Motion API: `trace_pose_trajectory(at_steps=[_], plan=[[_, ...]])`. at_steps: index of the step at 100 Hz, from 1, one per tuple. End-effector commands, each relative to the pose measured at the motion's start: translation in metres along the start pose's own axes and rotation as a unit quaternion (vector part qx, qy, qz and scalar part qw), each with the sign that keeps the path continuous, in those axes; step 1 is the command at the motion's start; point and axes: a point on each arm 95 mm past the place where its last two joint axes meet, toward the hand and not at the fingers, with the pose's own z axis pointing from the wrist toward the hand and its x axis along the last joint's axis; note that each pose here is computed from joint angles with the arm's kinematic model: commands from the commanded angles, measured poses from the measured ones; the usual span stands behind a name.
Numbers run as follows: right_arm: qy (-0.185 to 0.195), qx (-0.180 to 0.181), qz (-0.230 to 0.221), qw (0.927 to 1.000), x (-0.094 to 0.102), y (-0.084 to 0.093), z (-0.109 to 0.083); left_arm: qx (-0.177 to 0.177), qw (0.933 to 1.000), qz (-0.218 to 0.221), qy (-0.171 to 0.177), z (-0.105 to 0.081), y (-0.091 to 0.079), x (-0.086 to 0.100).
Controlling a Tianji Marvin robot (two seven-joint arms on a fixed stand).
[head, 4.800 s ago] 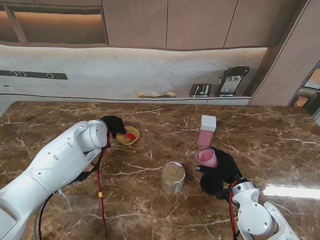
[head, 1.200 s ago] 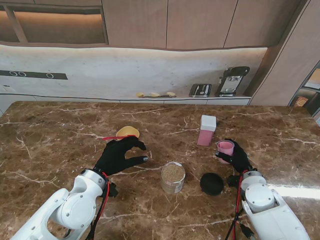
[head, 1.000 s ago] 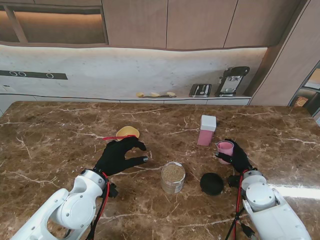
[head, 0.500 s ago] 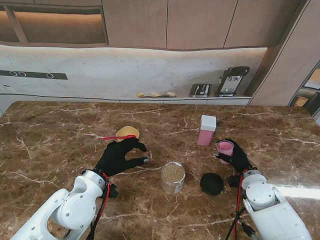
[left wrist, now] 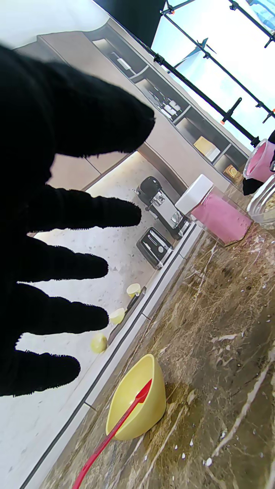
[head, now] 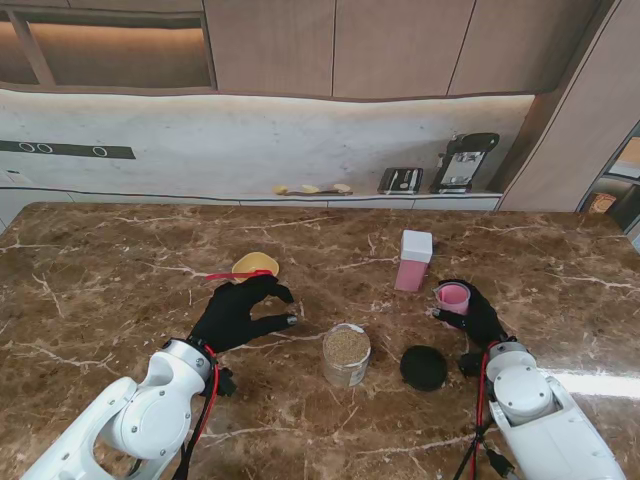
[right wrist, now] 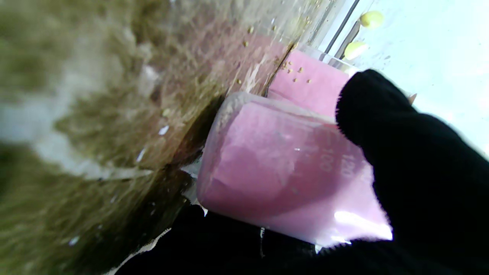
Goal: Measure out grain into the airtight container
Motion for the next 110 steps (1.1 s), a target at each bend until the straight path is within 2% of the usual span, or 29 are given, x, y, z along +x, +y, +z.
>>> trace_pose_trajectory(at_steps=[1, 31, 67, 92, 110], plan=[[-0.040, 0.010, -0.001, 0.9991, -0.029, -0.006, -0.014, -0.005, 1.0000, 0.000, 0.000, -0.002, 0.003, -0.001], [-0.040, 0.004, -0.004, 0.9992, -0.033, -0.002, -0.019, -0.002, 1.0000, 0.005, 0.005, -0.002, -0.001, 0.001], [-0.026, -0.001, -0.023, 0.9994, -0.028, 0.010, -0.024, -0.005, 0.9999, 0.004, 0.009, -0.003, -0.001, 0.002], [0.005, -0.019, -0.032, 0.9993, -0.015, 0.023, -0.023, -0.007, 0.9999, 0.006, 0.011, -0.003, -0.001, 0.001], [0.037, -0.047, -0.045, 0.9972, -0.002, 0.039, -0.026, -0.003, 0.9999, 0.008, 0.013, -0.004, -0.001, 0.001]])
